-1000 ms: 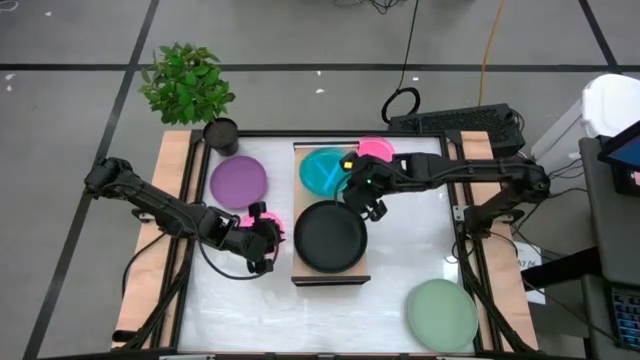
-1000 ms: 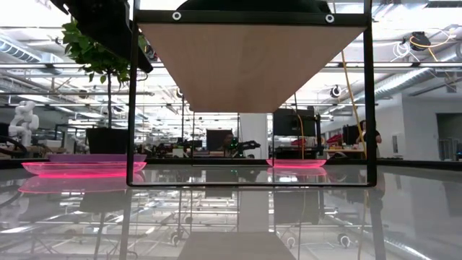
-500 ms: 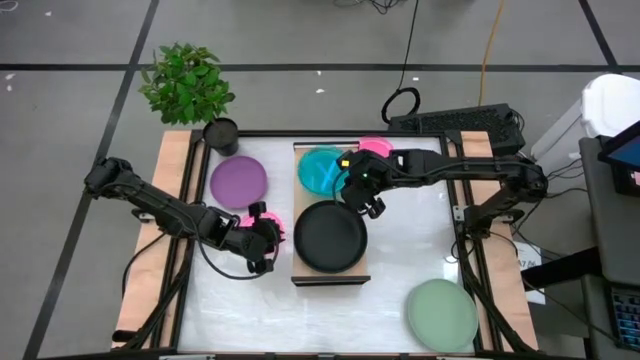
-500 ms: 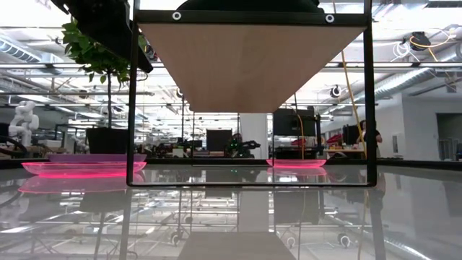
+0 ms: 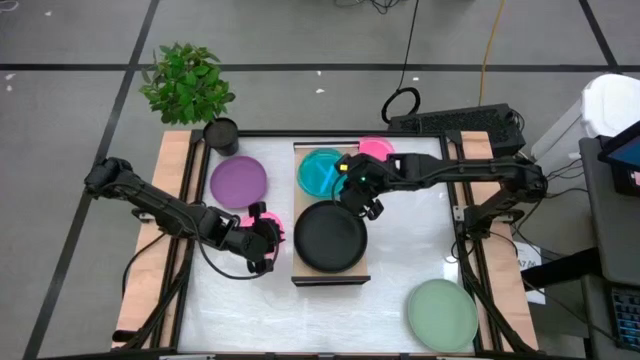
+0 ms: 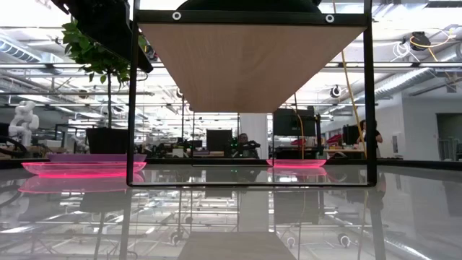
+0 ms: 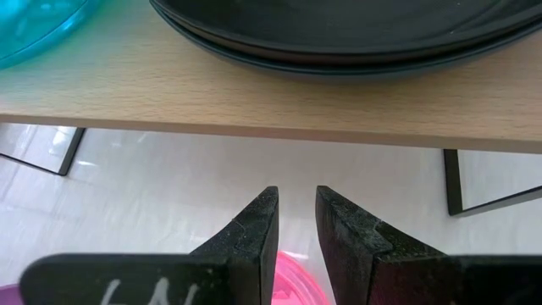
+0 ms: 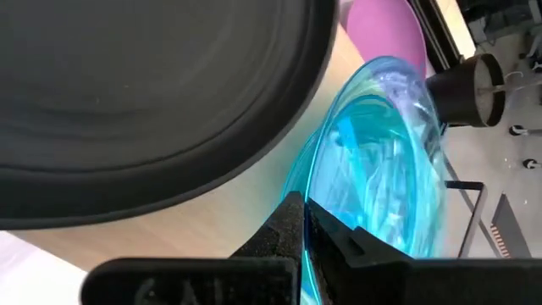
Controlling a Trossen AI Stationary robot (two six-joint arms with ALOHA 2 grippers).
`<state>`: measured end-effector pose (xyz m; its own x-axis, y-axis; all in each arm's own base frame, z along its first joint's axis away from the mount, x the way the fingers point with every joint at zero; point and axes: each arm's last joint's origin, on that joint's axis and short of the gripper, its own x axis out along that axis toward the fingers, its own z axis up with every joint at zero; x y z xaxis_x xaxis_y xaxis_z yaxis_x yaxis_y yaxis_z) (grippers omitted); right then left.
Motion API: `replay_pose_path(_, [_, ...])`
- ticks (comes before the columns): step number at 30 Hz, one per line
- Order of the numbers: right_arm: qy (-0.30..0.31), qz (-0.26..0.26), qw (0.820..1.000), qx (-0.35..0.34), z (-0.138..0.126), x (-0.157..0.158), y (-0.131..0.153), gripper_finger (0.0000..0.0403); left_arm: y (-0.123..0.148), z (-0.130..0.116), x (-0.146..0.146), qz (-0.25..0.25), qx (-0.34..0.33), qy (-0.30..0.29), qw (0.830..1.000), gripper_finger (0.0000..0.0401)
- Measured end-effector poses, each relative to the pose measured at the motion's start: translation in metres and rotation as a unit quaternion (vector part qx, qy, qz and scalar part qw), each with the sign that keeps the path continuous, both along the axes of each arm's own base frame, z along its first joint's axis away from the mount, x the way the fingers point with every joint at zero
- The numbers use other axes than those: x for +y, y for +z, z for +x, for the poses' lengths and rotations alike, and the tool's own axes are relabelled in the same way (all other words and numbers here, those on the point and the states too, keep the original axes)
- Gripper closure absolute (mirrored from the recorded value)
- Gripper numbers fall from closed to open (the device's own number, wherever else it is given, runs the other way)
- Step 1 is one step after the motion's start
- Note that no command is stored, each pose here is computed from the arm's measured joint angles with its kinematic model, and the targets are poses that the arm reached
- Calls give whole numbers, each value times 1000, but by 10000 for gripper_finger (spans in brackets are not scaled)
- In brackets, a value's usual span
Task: Place and stack plates onto a shelf
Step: Stack the blue plate on top of the blue plate
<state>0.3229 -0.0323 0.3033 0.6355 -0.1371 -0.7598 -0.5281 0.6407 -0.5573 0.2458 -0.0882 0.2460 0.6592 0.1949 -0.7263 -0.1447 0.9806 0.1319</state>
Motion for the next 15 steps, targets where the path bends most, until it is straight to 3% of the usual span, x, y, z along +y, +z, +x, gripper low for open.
replay_pose_path(15, [-25, 2, 1000, -1, -2, -15, -4, 403, 0, 0, 0, -2, 0, 2, 1000, 313])
